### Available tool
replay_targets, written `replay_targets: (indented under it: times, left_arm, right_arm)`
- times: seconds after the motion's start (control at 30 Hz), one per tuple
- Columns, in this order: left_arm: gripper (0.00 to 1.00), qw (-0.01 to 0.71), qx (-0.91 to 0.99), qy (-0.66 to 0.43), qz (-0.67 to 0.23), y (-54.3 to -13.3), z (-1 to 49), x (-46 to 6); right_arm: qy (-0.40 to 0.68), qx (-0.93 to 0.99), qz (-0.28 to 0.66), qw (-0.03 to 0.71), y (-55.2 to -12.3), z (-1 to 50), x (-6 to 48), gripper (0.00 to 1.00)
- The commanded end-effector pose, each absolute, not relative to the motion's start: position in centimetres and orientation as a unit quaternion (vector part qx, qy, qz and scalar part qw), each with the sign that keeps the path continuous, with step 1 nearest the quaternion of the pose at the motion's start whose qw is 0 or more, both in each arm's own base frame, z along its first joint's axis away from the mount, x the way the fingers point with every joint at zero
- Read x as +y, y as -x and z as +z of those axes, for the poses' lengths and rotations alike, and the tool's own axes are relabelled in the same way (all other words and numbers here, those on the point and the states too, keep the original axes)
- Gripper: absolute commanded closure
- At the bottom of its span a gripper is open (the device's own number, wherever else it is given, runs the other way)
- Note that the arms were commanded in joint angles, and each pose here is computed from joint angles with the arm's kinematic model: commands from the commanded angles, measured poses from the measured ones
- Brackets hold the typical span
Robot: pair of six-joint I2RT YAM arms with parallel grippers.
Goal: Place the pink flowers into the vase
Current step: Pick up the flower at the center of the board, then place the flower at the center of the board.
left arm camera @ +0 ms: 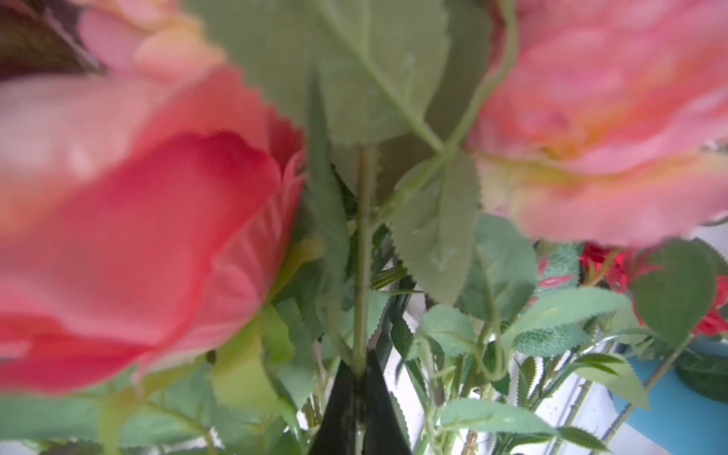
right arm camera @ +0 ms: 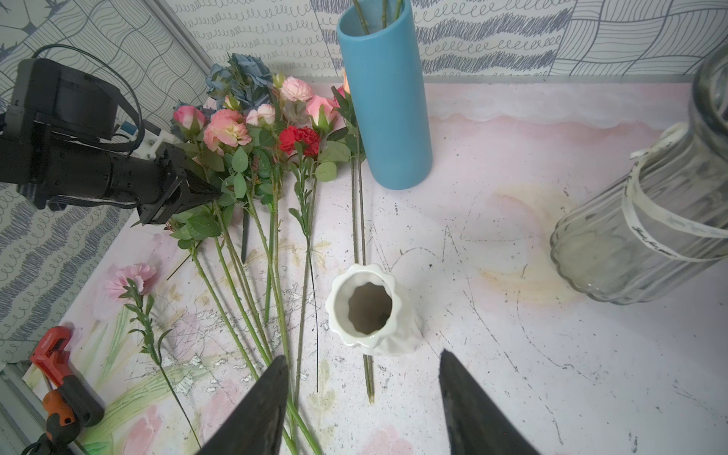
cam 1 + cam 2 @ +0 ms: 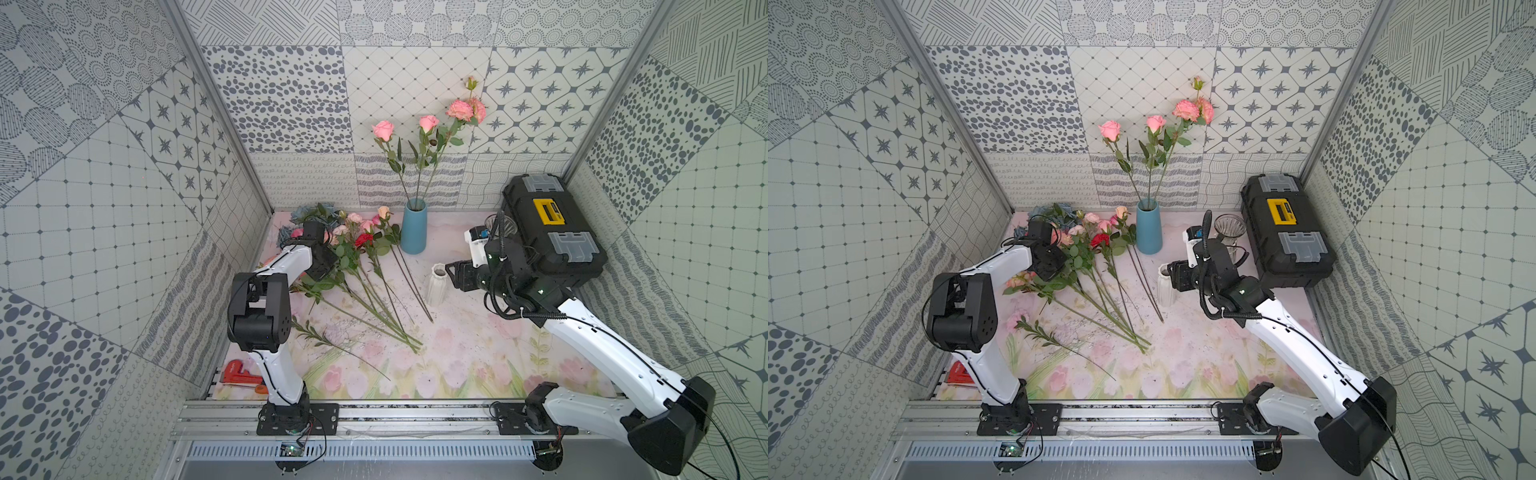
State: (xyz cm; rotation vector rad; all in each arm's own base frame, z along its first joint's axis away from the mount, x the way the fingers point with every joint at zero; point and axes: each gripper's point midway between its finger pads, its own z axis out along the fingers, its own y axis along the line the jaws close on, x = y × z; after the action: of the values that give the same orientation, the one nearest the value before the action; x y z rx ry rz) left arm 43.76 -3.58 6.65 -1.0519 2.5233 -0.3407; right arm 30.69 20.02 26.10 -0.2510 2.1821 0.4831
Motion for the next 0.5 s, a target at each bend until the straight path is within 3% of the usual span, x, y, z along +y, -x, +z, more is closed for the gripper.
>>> replay_targets:
  times: [0.0, 0.23, 0.47]
  left_arm:
    - [1.00, 0.222, 0.888, 0.380, -0.132, -44.4, 8.5, -3.2]
    - [1.00, 0.280, 0.898, 0.333, -0.068, -42.9, 14.6, -4.7]
    - [1.00, 0.267, 0.918, 0.237, -0.170, -46.7, 16.7, -14.9]
  right_arm:
    - [0.094, 0.865, 0.200, 0.450, -31.3, 27.6, 20.1, 0.39]
    - [0.093, 0.865, 0.203, 0.450, -31.3, 27.7, 20.2, 0.39]
    - [0.089, 0.863, 0.193, 0.458, -30.9, 28.2, 19.4, 0.39]
